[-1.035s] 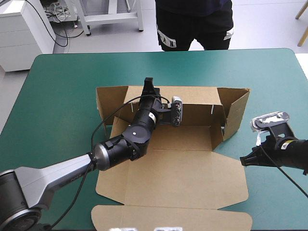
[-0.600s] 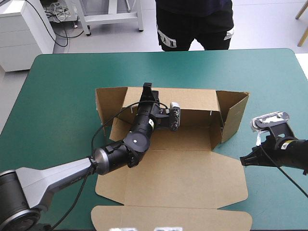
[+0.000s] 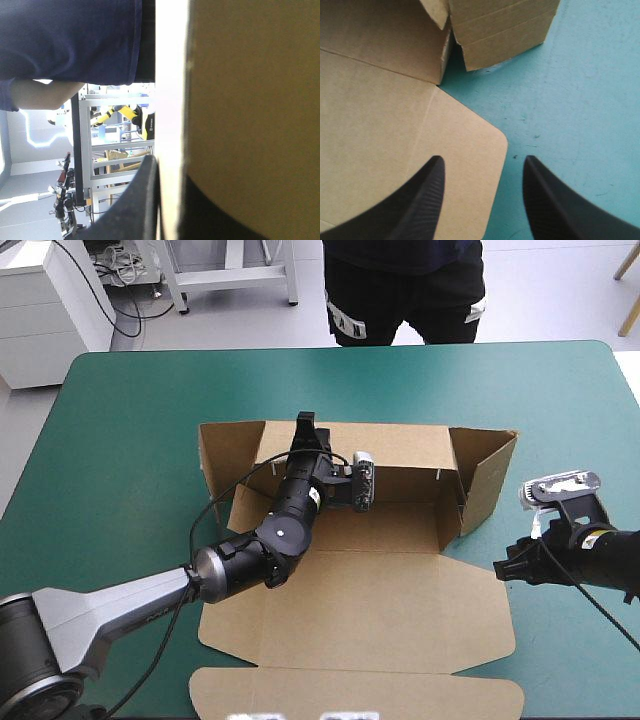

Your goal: Fold the box

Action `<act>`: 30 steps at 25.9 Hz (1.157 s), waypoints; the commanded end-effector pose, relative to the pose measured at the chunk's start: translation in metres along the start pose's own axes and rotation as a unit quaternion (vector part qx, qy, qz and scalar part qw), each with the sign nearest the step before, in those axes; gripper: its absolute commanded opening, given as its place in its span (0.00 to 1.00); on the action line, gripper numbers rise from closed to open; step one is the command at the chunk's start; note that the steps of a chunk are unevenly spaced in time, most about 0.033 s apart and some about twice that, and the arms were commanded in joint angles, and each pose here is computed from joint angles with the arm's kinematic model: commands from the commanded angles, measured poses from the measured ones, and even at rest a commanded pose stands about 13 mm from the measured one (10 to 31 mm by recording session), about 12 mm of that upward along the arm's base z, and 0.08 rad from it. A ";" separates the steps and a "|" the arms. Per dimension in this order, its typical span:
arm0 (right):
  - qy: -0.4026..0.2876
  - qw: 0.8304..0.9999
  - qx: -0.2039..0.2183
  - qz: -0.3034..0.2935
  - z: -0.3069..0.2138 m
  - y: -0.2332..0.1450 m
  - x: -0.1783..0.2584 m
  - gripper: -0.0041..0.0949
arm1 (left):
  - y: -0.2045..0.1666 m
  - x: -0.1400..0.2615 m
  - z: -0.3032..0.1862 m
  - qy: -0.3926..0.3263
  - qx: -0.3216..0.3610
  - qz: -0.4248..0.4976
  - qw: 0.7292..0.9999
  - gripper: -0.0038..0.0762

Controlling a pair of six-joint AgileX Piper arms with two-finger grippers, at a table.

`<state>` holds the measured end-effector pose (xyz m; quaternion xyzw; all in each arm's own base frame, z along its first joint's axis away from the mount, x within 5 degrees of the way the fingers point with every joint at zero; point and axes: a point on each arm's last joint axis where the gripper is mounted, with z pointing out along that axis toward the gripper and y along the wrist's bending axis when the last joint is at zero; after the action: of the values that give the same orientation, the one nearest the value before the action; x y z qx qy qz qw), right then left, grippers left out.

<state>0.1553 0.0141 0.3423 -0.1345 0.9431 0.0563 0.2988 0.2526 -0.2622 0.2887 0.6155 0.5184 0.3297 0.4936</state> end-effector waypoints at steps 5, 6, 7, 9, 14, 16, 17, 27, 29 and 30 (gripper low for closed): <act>-0.036 0.998 -0.036 0.027 -0.009 0.007 -0.007 0.78 | 0.019 -0.001 -0.011 -0.015 -0.025 -0.020 0.999 0.04; -0.035 0.998 -0.037 0.027 -0.009 0.007 -0.007 0.78 | 0.019 -0.001 -0.011 -0.015 -0.026 -0.019 0.999 0.04; -0.033 0.998 -0.038 0.027 -0.009 0.007 -0.007 0.78 | 0.019 -0.001 -0.011 -0.015 -0.026 -0.019 0.999 0.04; -0.032 0.998 -0.037 0.026 -0.009 0.007 -0.006 0.78 | 0.019 -0.001 -0.011 -0.015 -0.026 -0.018 0.999 0.04; -0.032 0.999 -0.036 0.026 -0.009 0.007 -0.006 0.77 | 0.019 -0.001 -0.011 -0.015 -0.026 -0.018 0.999 0.04; -0.032 0.999 -0.036 0.026 -0.009 0.007 -0.006 0.77 | 0.019 -0.001 -0.011 -0.015 -0.026 -0.018 0.999 0.04; -0.032 0.999 -0.036 0.026 -0.009 0.007 -0.006 0.77 | 0.019 -0.001 -0.011 -0.015 -0.026 -0.018 0.999 0.04; -0.116 0.991 -0.021 0.063 -0.030 0.000 -0.049 0.77 | 0.019 -0.001 -0.011 -0.016 -0.027 -0.013 0.999 0.04; -0.128 0.990 -0.020 0.063 -0.036 -0.003 -0.067 0.76 | 0.019 -0.001 -0.012 -0.017 -0.030 -0.009 0.999 0.04; -0.133 0.989 -0.019 0.062 -0.038 -0.005 -0.077 0.75 | 0.020 -0.002 -0.012 -0.017 -0.031 -0.008 0.999 0.04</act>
<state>0.1792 0.0205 0.3876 -0.0839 0.9219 0.1081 0.3624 0.2527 -0.2624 0.2891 0.6170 0.5146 0.3315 0.4946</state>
